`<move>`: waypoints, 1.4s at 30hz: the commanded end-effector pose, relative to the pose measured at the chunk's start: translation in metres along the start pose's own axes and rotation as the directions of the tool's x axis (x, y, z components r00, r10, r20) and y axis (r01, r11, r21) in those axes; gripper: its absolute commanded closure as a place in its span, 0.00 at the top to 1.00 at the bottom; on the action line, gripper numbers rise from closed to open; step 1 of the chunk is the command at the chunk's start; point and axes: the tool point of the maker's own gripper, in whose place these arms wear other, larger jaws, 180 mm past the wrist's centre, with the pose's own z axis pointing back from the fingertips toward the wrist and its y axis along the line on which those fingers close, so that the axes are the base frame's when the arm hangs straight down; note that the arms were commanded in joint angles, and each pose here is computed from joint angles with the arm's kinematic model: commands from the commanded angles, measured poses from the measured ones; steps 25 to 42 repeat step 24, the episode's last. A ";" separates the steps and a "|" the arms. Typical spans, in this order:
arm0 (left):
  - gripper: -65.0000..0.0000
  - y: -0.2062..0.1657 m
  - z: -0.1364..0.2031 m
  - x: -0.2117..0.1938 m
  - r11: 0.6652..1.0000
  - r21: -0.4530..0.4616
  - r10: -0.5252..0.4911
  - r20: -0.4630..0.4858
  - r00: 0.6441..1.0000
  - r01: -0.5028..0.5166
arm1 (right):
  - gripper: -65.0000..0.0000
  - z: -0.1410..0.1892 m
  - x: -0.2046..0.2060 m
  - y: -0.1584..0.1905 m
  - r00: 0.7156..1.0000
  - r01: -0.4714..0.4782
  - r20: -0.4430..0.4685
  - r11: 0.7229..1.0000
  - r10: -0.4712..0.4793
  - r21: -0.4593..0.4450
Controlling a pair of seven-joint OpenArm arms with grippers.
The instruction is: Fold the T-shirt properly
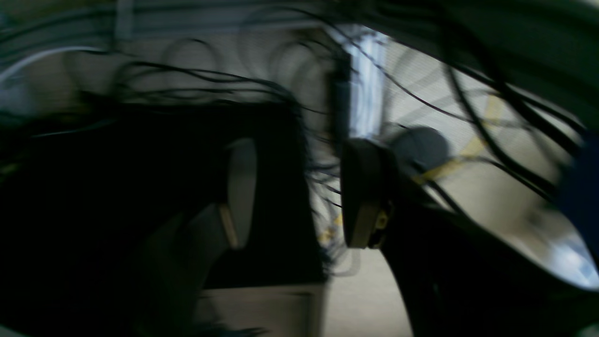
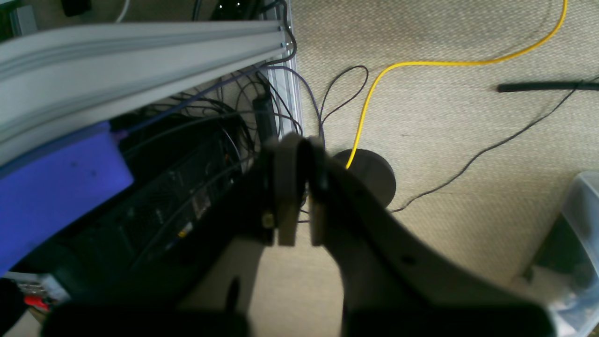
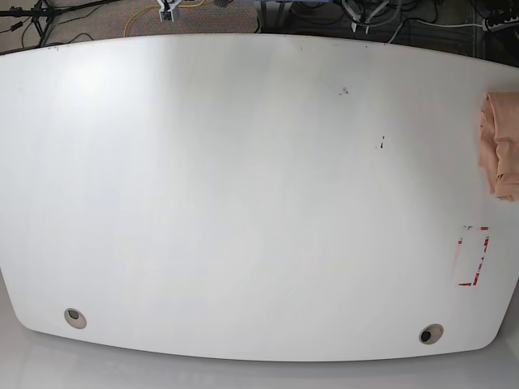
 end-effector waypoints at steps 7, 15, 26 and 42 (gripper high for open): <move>0.54 0.019 0.001 0.001 0.997 0.070 -0.015 -0.001 1.000 0.015 | 0.06 -0.005 -0.001 0.007 1.000 0.003 -0.021 1.000 -0.003 0.016; 0.54 0.024 0.001 0.004 0.997 0.079 -0.011 0.012 1.000 0.010 | 0.06 -0.007 -0.001 0.016 1.000 0.016 -0.016 0.999 -0.016 0.029; 0.55 0.020 0.001 0.001 0.997 0.072 -0.009 0.007 1.000 0.009 | 0.06 -0.008 -0.002 0.017 1.000 0.026 -0.014 0.999 -0.026 0.029; 0.55 0.020 0.001 0.001 0.997 0.072 -0.009 0.007 1.000 0.009 | 0.06 -0.008 -0.002 0.017 1.000 0.026 -0.014 0.999 -0.026 0.029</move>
